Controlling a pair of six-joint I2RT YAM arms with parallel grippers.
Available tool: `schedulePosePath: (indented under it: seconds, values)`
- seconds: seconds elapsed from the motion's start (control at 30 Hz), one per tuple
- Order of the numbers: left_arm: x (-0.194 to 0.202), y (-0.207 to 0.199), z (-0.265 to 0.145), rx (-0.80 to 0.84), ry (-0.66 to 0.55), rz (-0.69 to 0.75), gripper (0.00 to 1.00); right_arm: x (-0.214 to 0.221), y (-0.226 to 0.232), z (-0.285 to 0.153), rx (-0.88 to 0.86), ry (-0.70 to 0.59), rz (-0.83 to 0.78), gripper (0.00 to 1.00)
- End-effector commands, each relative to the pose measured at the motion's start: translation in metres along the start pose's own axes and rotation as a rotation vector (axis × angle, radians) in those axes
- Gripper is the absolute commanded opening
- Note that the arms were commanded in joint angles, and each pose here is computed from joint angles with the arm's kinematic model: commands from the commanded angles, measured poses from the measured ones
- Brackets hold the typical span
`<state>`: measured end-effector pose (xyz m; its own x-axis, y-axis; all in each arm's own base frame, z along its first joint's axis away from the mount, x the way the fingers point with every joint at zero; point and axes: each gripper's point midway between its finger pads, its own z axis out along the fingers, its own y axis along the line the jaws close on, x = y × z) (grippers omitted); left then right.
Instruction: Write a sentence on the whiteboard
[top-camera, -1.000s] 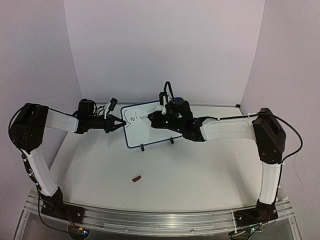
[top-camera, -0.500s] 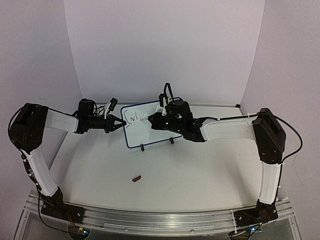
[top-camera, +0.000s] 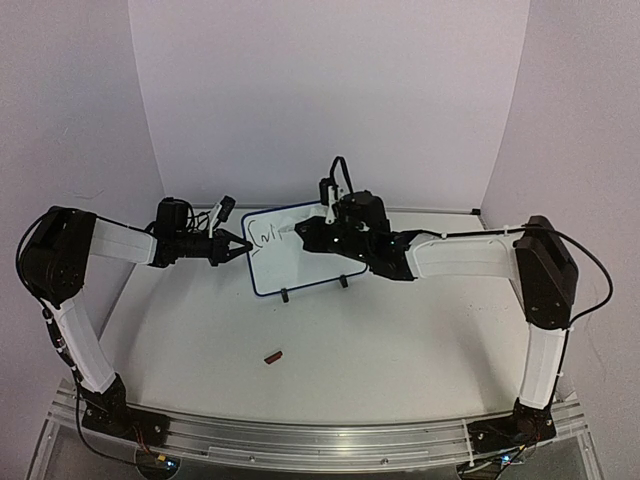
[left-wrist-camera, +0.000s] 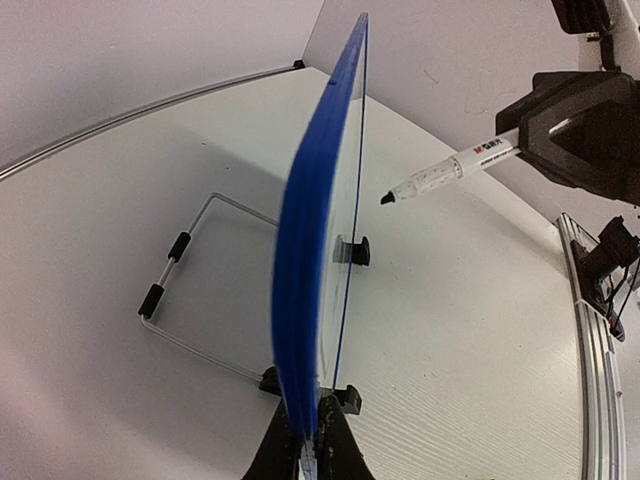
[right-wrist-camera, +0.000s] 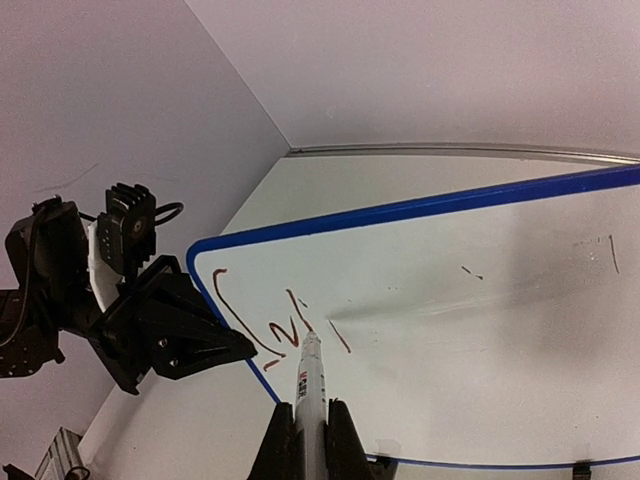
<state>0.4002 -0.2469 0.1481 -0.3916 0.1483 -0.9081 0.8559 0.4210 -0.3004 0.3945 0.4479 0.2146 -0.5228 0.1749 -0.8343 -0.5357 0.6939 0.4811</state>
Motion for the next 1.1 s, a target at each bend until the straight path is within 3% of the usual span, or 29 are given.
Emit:
schedulePosePath:
  seconds: [0.0, 1.07]
  values:
    - [0.008, 0.014, -0.002, -0.097, 0.038, 0.017, 0.00, -0.033, 0.017, 0.001, -0.036, -0.084, -0.026, 0.00]
    - [0.009, 0.014, -0.001, -0.096, 0.042, 0.015, 0.00, -0.022, 0.000, 0.017, 0.036, -0.070, -0.038, 0.00]
